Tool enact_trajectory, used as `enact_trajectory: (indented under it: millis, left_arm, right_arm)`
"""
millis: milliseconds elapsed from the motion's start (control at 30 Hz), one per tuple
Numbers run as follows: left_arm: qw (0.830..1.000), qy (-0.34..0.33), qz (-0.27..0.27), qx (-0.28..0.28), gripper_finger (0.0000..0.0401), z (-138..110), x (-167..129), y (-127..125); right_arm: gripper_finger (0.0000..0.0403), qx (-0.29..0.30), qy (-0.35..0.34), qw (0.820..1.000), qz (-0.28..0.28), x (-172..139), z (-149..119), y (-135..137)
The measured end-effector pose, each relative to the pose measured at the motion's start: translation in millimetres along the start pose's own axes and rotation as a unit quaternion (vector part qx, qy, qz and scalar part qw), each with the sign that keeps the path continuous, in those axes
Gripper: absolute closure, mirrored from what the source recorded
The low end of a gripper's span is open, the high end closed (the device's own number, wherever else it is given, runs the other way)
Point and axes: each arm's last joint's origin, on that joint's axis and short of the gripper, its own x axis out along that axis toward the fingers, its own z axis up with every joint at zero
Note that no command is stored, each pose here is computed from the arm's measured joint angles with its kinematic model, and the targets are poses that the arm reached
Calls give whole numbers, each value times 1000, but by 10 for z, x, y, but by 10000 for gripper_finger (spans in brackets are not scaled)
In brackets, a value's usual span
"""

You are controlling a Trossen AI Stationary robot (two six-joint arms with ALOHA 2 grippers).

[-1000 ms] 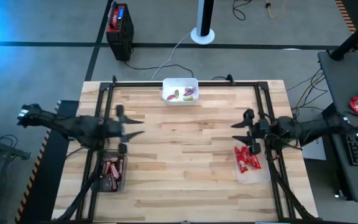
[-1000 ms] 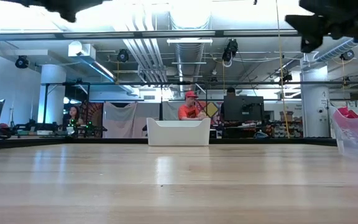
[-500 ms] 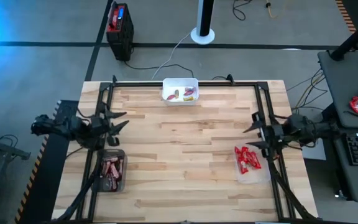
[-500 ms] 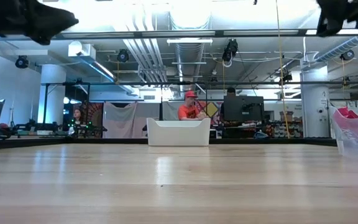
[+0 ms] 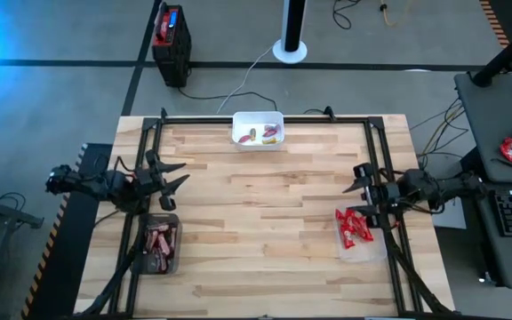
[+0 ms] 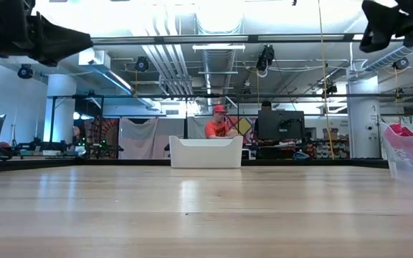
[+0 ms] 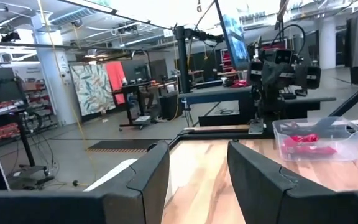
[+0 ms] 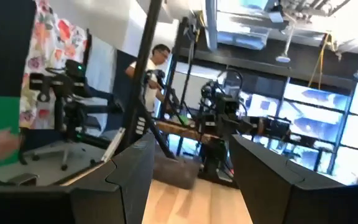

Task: Sort candy by brand, put in halloween buckets
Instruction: Return to Home Position

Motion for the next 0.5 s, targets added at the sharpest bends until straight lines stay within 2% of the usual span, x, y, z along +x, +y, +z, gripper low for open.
enact_trajectory:
  millis: [500]
  left_arm:
    - [1000,14,-4,10,254,-25,21,-22]
  right_arm:
    - [199,2,11,1000,4,11,-24,4]
